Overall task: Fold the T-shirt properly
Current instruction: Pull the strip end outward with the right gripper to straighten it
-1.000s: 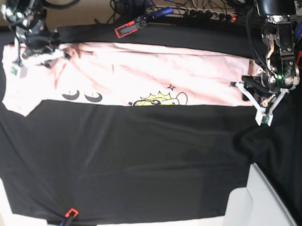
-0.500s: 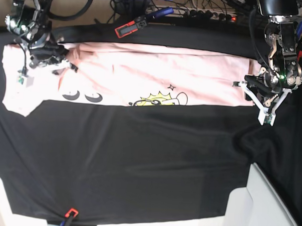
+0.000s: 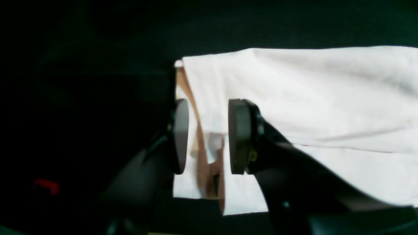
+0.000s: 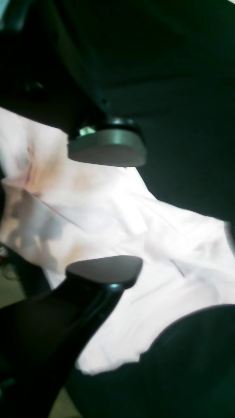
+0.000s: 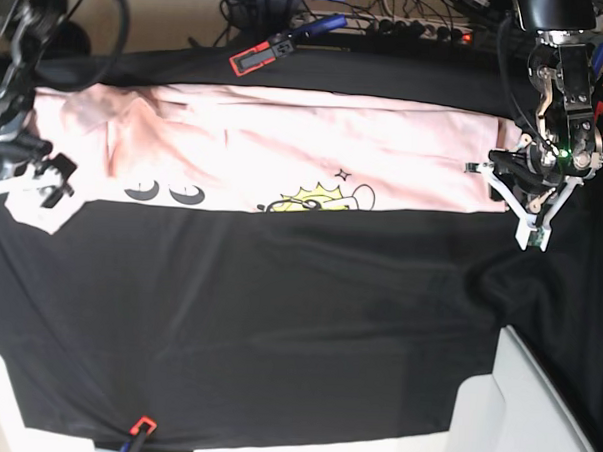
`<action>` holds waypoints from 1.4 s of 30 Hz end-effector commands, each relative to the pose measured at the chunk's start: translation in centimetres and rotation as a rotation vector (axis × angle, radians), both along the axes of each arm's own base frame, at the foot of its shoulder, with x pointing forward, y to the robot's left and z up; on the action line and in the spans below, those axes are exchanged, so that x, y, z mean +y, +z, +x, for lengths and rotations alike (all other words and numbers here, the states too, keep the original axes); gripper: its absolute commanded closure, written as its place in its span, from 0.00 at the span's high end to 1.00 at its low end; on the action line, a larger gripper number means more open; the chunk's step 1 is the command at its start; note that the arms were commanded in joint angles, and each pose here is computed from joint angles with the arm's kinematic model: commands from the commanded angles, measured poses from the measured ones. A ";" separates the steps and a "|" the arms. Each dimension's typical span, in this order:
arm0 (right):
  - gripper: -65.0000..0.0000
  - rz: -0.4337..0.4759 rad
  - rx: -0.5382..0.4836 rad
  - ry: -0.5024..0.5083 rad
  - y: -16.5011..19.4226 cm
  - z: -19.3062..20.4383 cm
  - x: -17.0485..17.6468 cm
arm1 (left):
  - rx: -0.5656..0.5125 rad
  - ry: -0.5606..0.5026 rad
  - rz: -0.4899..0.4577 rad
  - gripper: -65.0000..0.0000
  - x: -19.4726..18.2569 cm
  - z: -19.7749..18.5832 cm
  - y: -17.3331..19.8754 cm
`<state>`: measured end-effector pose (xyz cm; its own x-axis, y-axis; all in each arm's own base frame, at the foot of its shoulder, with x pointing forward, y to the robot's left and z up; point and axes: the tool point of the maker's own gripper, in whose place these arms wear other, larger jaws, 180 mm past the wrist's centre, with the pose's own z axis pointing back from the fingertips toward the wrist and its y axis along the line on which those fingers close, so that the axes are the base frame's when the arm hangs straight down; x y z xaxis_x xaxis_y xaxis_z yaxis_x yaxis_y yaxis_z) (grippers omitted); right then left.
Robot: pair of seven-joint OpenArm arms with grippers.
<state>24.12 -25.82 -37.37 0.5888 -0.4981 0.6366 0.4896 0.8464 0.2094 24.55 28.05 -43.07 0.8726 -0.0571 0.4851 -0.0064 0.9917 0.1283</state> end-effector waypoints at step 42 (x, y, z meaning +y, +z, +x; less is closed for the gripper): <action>0.53 -0.216 0.226 0.183 -8.3 8.5 -3.6 | -0.040 -0.005 0.012 0.32 0.4 0.9 1.0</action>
